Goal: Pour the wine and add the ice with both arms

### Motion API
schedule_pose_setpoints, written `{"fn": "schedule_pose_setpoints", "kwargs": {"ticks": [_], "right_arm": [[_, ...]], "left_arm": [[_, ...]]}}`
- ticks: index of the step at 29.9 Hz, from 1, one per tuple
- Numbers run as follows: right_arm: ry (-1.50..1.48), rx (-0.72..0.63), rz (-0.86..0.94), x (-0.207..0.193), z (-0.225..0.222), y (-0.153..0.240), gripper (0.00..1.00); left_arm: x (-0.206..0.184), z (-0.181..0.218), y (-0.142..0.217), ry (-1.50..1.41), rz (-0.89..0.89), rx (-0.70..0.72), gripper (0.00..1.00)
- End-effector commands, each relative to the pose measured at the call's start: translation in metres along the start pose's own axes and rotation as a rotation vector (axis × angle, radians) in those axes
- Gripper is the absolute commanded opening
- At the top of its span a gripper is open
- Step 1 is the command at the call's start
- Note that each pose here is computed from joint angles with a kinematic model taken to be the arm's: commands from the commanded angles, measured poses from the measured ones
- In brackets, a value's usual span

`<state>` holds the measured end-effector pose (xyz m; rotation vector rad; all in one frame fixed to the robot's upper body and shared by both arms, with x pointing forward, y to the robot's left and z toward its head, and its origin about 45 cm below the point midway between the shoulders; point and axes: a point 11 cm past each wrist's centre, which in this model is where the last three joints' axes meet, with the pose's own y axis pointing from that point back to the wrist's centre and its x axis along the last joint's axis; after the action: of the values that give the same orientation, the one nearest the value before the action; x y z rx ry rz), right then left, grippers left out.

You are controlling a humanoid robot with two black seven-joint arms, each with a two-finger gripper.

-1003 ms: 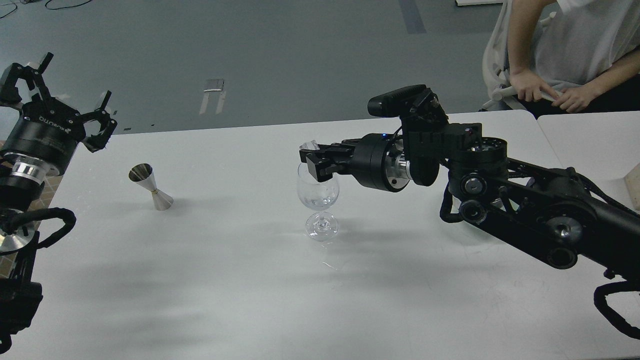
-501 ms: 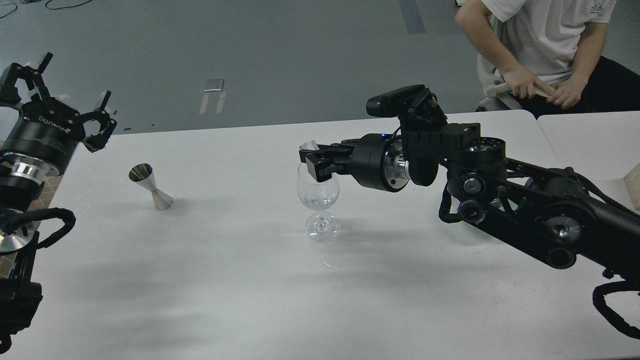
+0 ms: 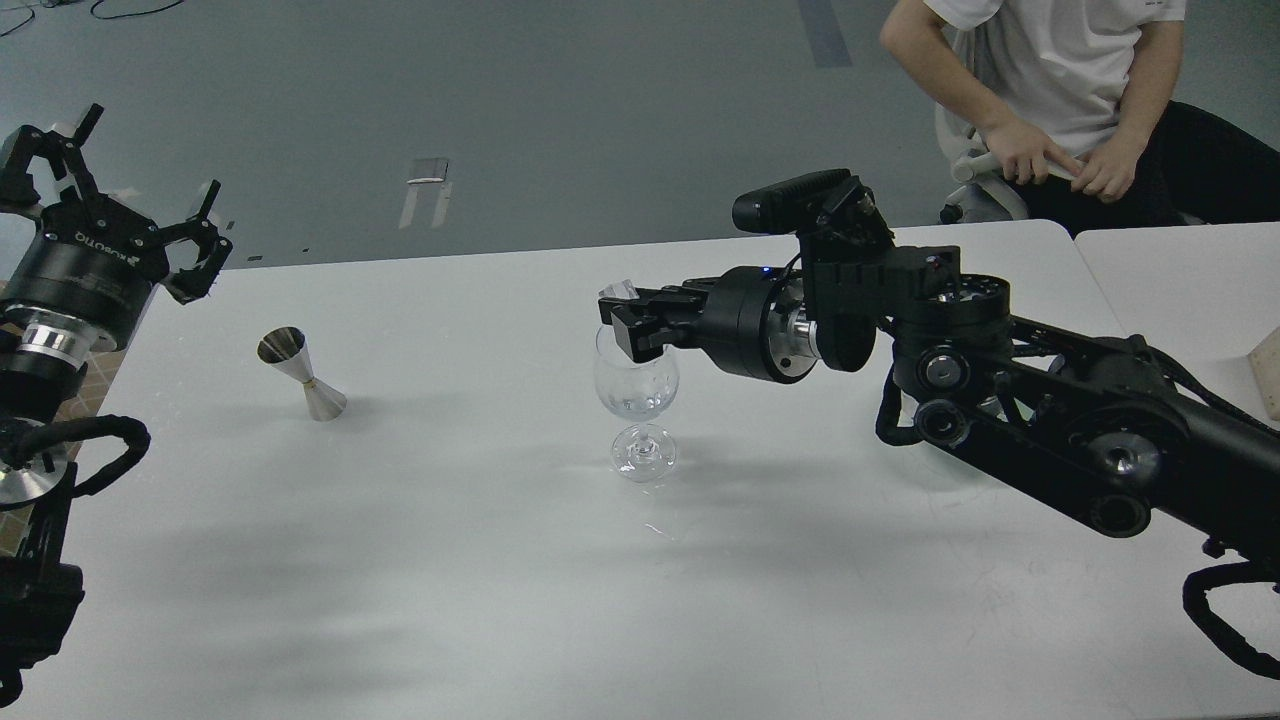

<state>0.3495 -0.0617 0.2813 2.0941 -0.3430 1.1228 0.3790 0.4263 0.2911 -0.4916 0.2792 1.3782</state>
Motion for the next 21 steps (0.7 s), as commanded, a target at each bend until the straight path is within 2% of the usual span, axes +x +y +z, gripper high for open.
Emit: {"fn": "schedule_pose_setpoints", "kwargs": {"ticks": [1, 3, 4, 8, 10, 12, 13, 16, 17, 18, 20, 21], "right_arm": [[0.002, 0.009, 0.002, 0.0008, -0.0019, -0.0001, 1.00], [0.005, 0.010, 0.003, 0.0015, -0.0025, 0.0005, 0.98], [0.005, 0.010, 0.003, 0.0015, -0.0025, 0.0005, 0.92], [0.007, 0.012, 0.003, 0.0019, -0.0032, 0.0007, 0.84], [0.011, 0.009, 0.001, 0.0021, -0.0030, 0.0007, 0.70], [0.013, 0.006, 0.002, 0.0033, -0.0017, 0.0020, 0.45], [0.013, 0.006, 0.002, 0.0033, -0.0017, 0.0020, 0.43], [0.010, 0.005, 0.001, 0.0027, -0.0014, 0.0016, 0.43], [0.009, 0.008, 0.002, 0.0030, -0.0026, 0.0008, 0.47], [0.006, 0.007, 0.002, 0.0023, -0.0022, 0.0005, 0.66], [0.005, 0.009, 0.003, 0.0027, -0.0026, 0.0008, 0.80], [0.004, 0.009, 0.003, 0.0027, -0.0027, 0.0008, 0.83]], "left_arm": [[0.0011, 0.0027, 0.0003, 0.002, 0.004, -0.010, 0.97], [0.0014, 0.0024, 0.0007, 0.002, 0.005, -0.009, 0.97], [0.0014, 0.0023, 0.0007, 0.002, 0.005, -0.009, 0.97], [0.0016, 0.0028, 0.0008, 0.002, 0.005, -0.010, 0.97], [0.0013, 0.0032, 0.0004, 0.002, 0.004, -0.011, 0.97], [0.0016, 0.0028, 0.0008, 0.002, 0.005, -0.010, 0.97], [0.0016, 0.0028, 0.0008, 0.002, 0.005, -0.010, 0.97], [0.0016, 0.0028, 0.0008, 0.002, 0.005, -0.010, 0.97], [0.0016, 0.0028, 0.0008, 0.002, 0.005, -0.010, 0.97], [0.0016, 0.0028, 0.0008, 0.002, 0.005, -0.010, 0.97], [0.0018, 0.0033, 0.0008, 0.001, 0.005, -0.010, 0.97], [0.0021, 0.0029, 0.0013, 0.001, 0.006, -0.009, 0.97]]}}
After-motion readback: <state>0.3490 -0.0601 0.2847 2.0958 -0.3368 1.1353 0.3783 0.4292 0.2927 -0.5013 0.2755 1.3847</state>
